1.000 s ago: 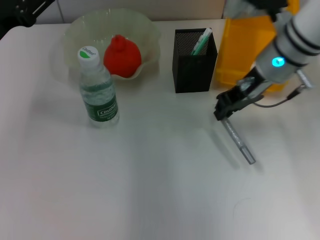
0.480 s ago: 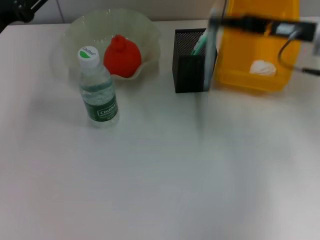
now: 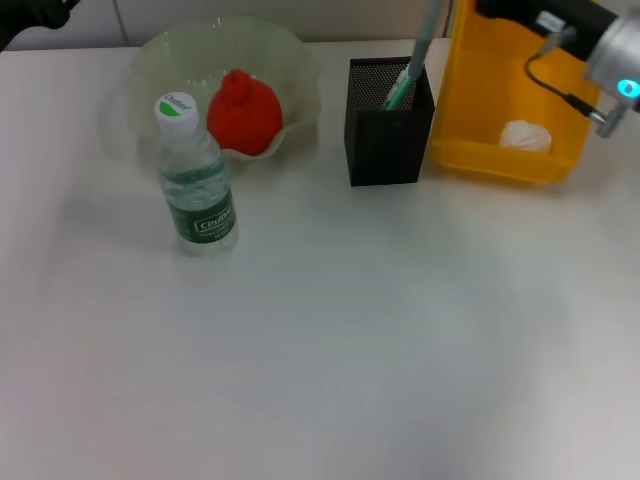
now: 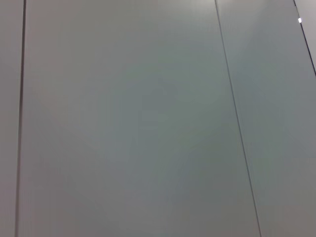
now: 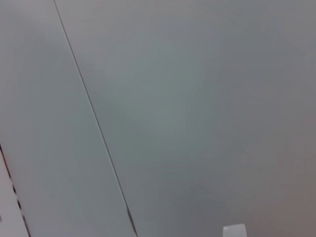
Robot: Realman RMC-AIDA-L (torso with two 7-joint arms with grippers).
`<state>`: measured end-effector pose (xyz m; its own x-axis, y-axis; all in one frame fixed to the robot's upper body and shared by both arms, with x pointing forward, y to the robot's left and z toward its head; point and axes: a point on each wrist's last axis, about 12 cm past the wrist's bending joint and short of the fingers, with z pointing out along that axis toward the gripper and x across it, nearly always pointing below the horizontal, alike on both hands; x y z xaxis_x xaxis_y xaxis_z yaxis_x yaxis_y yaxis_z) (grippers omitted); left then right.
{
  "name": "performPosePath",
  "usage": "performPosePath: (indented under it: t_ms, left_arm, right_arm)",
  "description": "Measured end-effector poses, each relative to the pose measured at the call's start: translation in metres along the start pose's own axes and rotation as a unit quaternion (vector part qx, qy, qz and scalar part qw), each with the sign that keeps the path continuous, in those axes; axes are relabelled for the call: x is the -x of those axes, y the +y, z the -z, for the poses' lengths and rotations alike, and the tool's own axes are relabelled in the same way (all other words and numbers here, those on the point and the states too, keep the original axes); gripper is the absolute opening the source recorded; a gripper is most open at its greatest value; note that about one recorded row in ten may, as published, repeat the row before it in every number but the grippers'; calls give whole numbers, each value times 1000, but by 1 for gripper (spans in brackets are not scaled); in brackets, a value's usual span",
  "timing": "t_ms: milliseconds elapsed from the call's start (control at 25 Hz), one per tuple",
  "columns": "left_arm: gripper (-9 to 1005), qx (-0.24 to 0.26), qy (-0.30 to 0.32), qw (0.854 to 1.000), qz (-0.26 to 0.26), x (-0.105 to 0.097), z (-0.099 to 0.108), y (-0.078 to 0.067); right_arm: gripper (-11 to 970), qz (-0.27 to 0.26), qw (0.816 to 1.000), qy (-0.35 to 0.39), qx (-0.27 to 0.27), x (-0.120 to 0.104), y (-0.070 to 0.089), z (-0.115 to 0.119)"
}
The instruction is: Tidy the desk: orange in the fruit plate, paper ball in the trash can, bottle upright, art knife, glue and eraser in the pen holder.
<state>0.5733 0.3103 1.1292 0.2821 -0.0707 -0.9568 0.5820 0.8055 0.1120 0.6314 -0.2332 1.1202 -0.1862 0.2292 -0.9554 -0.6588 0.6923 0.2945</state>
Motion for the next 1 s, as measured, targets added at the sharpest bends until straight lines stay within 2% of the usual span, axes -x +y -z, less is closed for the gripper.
performPosePath:
  t_ms: [160, 360, 640, 1000]
  left_arm:
    - [742, 2, 2, 1000, -1, 0, -3, 0]
    - [743, 8, 9, 1000, 2, -4, -3, 0]
    - [744, 12, 9, 1000, 4, -4, -3, 0]
    - [745, 15, 8, 1000, 9, -4, -4, 1]
  right_arm:
    - [136, 40, 998, 40, -7, -1, 5, -24]
    - [136, 58, 996, 73, -13, -5, 8, -39]
    - [137, 56, 994, 94, -16, -12, 11, -44]
    - [142, 33, 996, 84, -7, -18, 13, -35]
